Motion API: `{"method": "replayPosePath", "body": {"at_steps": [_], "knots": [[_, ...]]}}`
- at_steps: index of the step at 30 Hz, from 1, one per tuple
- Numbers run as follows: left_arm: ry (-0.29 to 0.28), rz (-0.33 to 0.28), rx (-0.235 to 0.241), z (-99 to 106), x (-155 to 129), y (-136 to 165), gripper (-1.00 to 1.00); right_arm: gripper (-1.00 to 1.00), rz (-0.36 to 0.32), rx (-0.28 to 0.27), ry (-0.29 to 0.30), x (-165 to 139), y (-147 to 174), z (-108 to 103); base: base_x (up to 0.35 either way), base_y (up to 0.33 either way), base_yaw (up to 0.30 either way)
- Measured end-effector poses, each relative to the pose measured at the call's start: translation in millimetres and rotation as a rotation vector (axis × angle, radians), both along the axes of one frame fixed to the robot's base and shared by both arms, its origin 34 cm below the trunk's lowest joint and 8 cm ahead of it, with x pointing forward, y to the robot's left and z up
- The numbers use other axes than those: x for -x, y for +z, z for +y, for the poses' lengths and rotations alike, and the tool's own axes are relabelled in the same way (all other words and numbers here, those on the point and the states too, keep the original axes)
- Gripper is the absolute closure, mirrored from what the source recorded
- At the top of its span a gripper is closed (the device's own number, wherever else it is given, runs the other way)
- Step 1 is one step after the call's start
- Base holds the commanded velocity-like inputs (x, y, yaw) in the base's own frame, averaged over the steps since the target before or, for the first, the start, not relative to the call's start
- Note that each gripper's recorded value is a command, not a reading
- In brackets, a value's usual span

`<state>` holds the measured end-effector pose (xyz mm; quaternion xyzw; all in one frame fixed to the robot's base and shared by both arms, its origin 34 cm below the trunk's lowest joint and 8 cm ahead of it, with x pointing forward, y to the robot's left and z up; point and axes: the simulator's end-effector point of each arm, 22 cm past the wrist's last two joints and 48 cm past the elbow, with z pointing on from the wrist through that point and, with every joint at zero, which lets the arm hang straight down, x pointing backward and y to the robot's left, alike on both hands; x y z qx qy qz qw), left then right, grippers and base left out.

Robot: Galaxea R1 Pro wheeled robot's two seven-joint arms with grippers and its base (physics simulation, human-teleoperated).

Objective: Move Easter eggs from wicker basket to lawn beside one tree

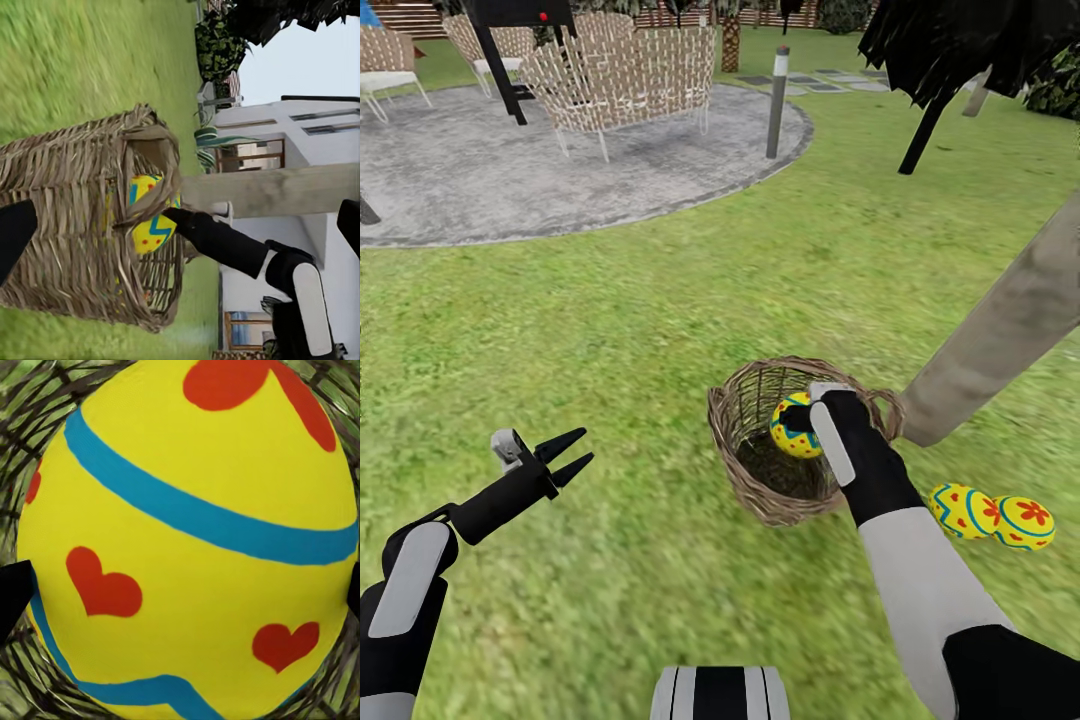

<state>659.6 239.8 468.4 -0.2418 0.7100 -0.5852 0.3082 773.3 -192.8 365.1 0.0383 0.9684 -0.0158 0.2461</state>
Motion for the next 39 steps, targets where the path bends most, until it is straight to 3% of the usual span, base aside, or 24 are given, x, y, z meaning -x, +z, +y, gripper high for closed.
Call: {"method": "replayPosePath", "body": {"at_steps": [2, 3, 5, 13, 19, 24, 28, 30, 32, 34, 39], "knots": [[0.000, -0.008, 0.000, 0, 0, 5, -1.00, 1.00, -0.017, -0.042, -0.005, -2, 11, 3, 0.000, 0.000, 0.000], [0.000, -0.012, 0.000, 0, 0, 7, -1.00, 1.00, -0.037, -0.056, -0.016, -3, 19, -8, 0.000, 0.000, 0.000], [0.000, -0.020, 0.000, 0, -1, 12, -1.00, 1.00, -0.084, -0.126, -0.024, -2, 39, -11, 0.000, 0.000, 0.000], [0.001, -0.053, -0.001, 0, -1, 32, -1.00, 1.00, -0.127, -0.224, -0.016, 0, 76, -13, 0.000, 0.000, 0.000], [0.000, -0.077, -0.001, 0, -1, 46, -1.00, 1.00, -0.129, -0.422, -0.012, 14, 98, -5, -0.103, 0.000, 0.000], [0.002, -0.094, -0.003, 0, -1, 56, -1.00, 1.00, -0.157, -0.471, 0.002, 23, 114, 4, -0.119, 0.000, 0.000], [0.004, -0.096, -0.003, 1, -1, 57, -1.00, 1.00, -0.184, -0.652, 0.112, 34, 129, 37, -0.001, 0.000, 0.000], [0.004, -0.096, -0.003, 1, -1, 57, -1.00, 1.00, -0.203, -0.717, 0.147, 38, 138, 36, 0.000, 0.000, 0.000], [0.004, -0.096, -0.003, 1, -1, 57, -1.00, 1.00, -0.238, -0.801, 0.142, 38, 150, 27, 0.000, 0.000, 0.000], [0.004, -0.096, -0.003, 1, -1, 57, -1.00, 1.00, -0.264, -0.919, 0.179, 46, 165, 35, 0.000, 0.000, 0.000], [0.009, -0.098, -0.002, 2, -2, 57, -1.00, 1.00, -0.267, -1.062, 0.239, 66, 175, 53, 0.000, 0.000, 0.000]]}}
